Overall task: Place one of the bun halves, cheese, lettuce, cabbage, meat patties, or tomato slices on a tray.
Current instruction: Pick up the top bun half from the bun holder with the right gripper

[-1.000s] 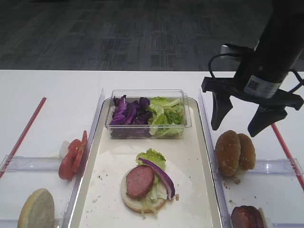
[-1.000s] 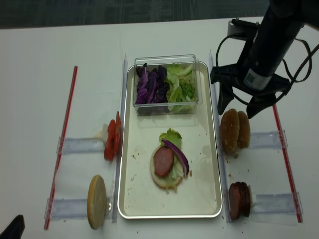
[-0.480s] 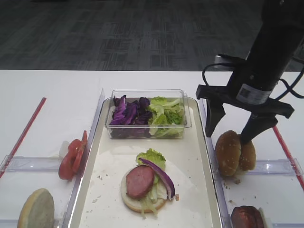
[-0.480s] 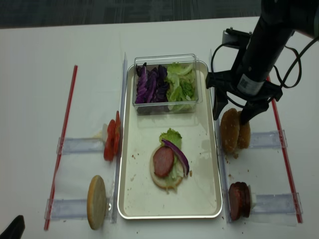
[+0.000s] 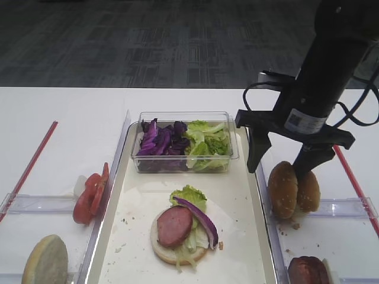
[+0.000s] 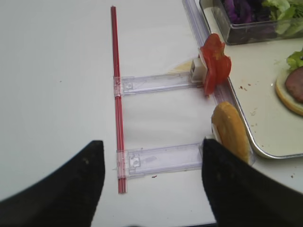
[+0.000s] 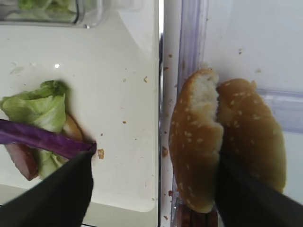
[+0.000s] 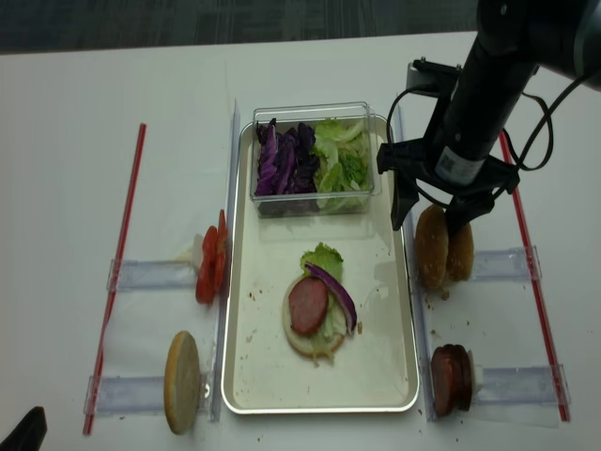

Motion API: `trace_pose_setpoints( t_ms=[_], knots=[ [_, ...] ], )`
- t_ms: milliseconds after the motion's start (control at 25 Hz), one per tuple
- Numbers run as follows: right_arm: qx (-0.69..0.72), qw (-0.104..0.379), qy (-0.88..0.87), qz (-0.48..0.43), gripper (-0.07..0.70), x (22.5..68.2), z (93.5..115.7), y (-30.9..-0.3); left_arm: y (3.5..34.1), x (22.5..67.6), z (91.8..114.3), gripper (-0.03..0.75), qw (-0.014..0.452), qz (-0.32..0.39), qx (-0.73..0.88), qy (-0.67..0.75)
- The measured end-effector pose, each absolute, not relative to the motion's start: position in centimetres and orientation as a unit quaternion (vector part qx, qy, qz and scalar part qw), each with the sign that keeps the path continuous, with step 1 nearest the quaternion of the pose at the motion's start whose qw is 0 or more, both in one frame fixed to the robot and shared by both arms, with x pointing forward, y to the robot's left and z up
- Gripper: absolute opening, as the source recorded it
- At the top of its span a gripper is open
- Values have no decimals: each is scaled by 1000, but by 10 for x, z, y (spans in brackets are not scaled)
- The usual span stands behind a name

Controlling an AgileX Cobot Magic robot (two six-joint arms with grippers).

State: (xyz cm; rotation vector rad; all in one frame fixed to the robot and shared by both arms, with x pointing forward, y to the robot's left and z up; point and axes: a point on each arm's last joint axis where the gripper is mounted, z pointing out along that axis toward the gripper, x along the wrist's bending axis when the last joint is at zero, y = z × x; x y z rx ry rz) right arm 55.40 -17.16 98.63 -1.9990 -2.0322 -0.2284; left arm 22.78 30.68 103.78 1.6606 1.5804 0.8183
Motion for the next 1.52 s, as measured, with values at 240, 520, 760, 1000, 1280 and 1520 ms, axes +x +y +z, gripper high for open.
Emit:
trace_pose_setpoints(
  t_ms=[240, 520, 760, 1000, 1280, 1520],
  knots=[
    [-693, 145, -702, -72, 538, 557, 978, -170, 307, 228, 1038, 422, 346, 315, 640, 609],
    [-683, 147, -713, -59, 538, 556, 966, -159, 307, 228, 1038, 422, 346, 315, 640, 609],
    [-675, 141, -723, -47, 472, 556, 961, -155, 307, 228, 1038, 422, 346, 315, 640, 609],
    [-670, 125, -731, -37, 325, 556, 960, -159, 307, 228, 1038, 422, 346, 315, 640, 609],
    [-668, 121, -734, -33, 186, 556, 959, -160, 307, 228, 1038, 422, 346, 315, 640, 609],
    [-667, 121, -734, -31, 173, 556, 959, -160, 307, 228, 1038, 422, 346, 315, 640, 609]
  ],
)
